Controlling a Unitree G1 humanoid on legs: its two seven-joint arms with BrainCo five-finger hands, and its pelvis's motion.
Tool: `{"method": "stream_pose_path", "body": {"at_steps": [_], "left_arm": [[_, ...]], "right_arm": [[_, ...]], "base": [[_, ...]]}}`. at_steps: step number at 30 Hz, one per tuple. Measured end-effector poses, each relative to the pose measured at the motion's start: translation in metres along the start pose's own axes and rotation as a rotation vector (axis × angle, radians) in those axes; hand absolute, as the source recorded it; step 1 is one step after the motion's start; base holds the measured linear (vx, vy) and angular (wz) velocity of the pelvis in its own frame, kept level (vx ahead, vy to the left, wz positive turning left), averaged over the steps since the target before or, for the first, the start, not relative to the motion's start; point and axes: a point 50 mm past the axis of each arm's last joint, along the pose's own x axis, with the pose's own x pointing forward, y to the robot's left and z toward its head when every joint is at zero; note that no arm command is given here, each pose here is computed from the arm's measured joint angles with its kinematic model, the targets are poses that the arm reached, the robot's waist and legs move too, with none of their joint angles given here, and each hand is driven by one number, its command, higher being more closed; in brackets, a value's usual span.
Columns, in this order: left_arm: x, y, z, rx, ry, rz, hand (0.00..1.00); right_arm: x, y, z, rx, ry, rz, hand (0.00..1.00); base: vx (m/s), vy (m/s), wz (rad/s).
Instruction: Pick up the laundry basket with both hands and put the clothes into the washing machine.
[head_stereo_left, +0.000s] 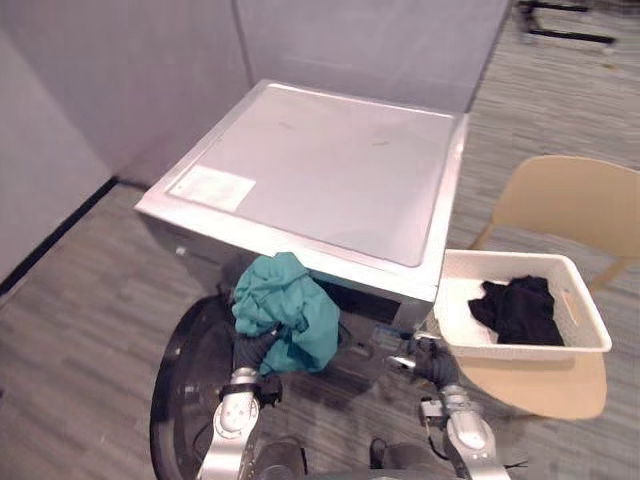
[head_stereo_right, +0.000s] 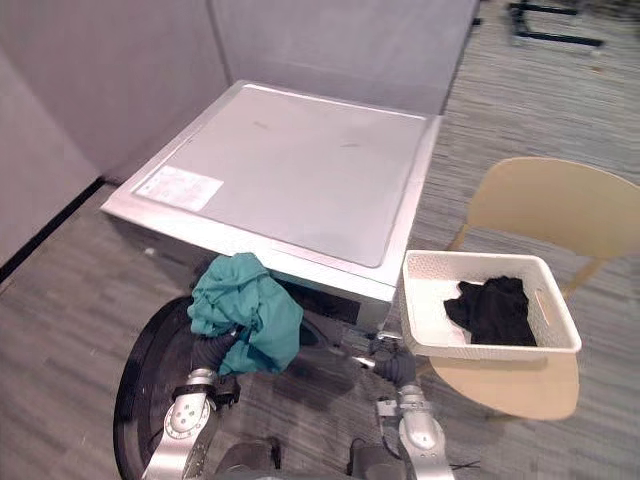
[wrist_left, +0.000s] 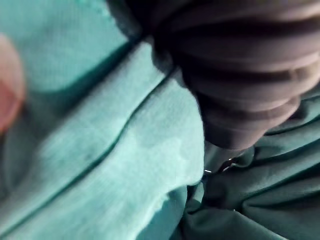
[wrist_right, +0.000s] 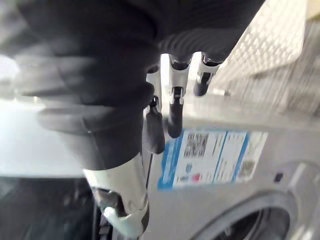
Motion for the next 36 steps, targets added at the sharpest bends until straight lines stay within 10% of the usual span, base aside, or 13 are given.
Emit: {"method": "stream_pose_path", "body": {"at_steps": [19,36], "left_arm": [[0.089,-0.002,0.098,-0.176,-0.306,0.196,1.0],[0.131,-0.019,0.361,-0.145,-0.901,0.128,1.0]], "right_arm": [[0.046,-0.008,0.098,0.241,-0.373,-0.198,0.0],[0.049,0.01,0.184,0.418,-0.728,-0.152,0.0]], "base": [[-0.12,0.039,-0.01],[-0.08,-0.03,-0.03]]}}
